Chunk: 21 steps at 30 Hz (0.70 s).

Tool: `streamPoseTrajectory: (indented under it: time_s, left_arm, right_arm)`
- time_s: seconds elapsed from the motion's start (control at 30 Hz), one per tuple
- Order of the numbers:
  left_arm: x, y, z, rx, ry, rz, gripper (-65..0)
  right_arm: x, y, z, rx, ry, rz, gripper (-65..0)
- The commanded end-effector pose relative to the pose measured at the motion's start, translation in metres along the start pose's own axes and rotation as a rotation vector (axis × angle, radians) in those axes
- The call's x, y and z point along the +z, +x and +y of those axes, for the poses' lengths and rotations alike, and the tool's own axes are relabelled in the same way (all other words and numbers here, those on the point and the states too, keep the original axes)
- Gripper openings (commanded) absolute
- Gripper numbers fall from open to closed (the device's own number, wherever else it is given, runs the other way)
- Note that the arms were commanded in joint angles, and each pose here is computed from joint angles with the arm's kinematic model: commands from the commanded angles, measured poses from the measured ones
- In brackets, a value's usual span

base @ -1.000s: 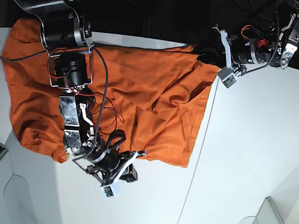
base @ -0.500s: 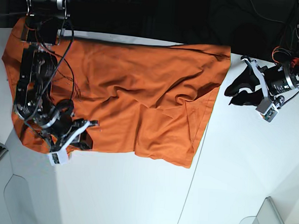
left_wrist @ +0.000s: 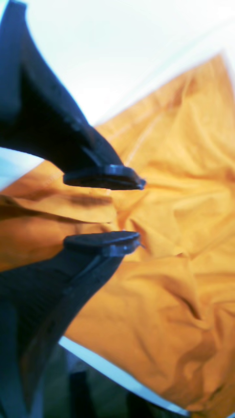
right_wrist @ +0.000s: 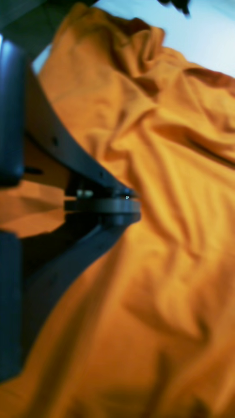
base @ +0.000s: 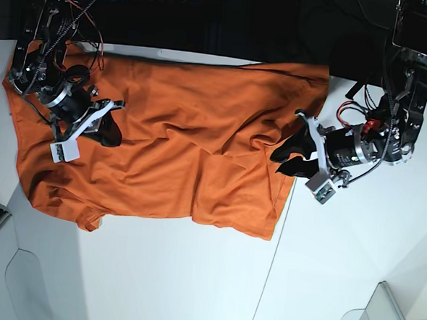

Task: Layout the t-shirt on the table in an organized manner, then fold the t-shirt properly
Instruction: 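Pinch the shirt edges with both grippers and pull them apart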

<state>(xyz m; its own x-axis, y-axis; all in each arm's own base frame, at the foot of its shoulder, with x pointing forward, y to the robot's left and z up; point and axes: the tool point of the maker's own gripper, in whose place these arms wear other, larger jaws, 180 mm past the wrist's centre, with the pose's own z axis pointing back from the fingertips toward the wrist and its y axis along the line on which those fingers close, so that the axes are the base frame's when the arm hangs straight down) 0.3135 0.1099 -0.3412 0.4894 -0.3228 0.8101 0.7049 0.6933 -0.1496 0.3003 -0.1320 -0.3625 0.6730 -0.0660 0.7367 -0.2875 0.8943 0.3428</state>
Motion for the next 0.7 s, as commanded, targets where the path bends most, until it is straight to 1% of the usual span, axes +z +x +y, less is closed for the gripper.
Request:
streamPoseTrajectory:
  time_s: [0.0, 0.17, 0.3, 0.4, 0.5, 0.57, 0.6, 0.67]
  left_arm:
    - [-0.001, 0.024, 0.003, -0.017, -0.01, -0.067, -41.1]
    - [-0.03, 0.025, 0.004, -0.006, -0.019, -0.056, -41.2]
    - [-0.045, 0.031, 0.008, 0.024, -0.018, -0.07, -41.6]
    - [-0.053, 0.026, 0.014, 0.052, -0.011, -0.053, -47.2]
    - [-0.056, 0.013, 0.019, 0.083, -0.006, -0.025, -55.5]
    - [-0.057, 0.004, 0.022, 0.09, 0.003, 0.001, -60.6]
    - [-0.057, 0.0, 0.024, 0.089, 0.01, 0.014, -62.4]
    - [-0.055, -0.008, 0.03, 0.077, 0.028, 0.044, -63.0]
  right_arm:
    - [0.004, 0.014, 0.0, 0.023, 0.003, -0.051, -65.0]
    - [0.007, -0.006, -0.003, 0.016, -0.016, -0.003, -65.0]
    - [0.007, -0.009, -0.003, 0.014, -0.018, 0.003, -65.0]
    - [0.006, -0.017, -0.008, 0.019, -0.036, 0.028, -65.0]
    - [0.004, -0.034, -0.014, 0.006, -0.055, 0.077, -65.0]
    - [0.002, -0.043, -0.019, -0.007, -0.065, 0.091, -65.0]
    - [0.001, -0.047, -0.021, -0.013, -0.07, 0.096, -65.0]
    - [-0.001, -0.054, -0.024, -0.023, -0.077, 0.105, -65.0]
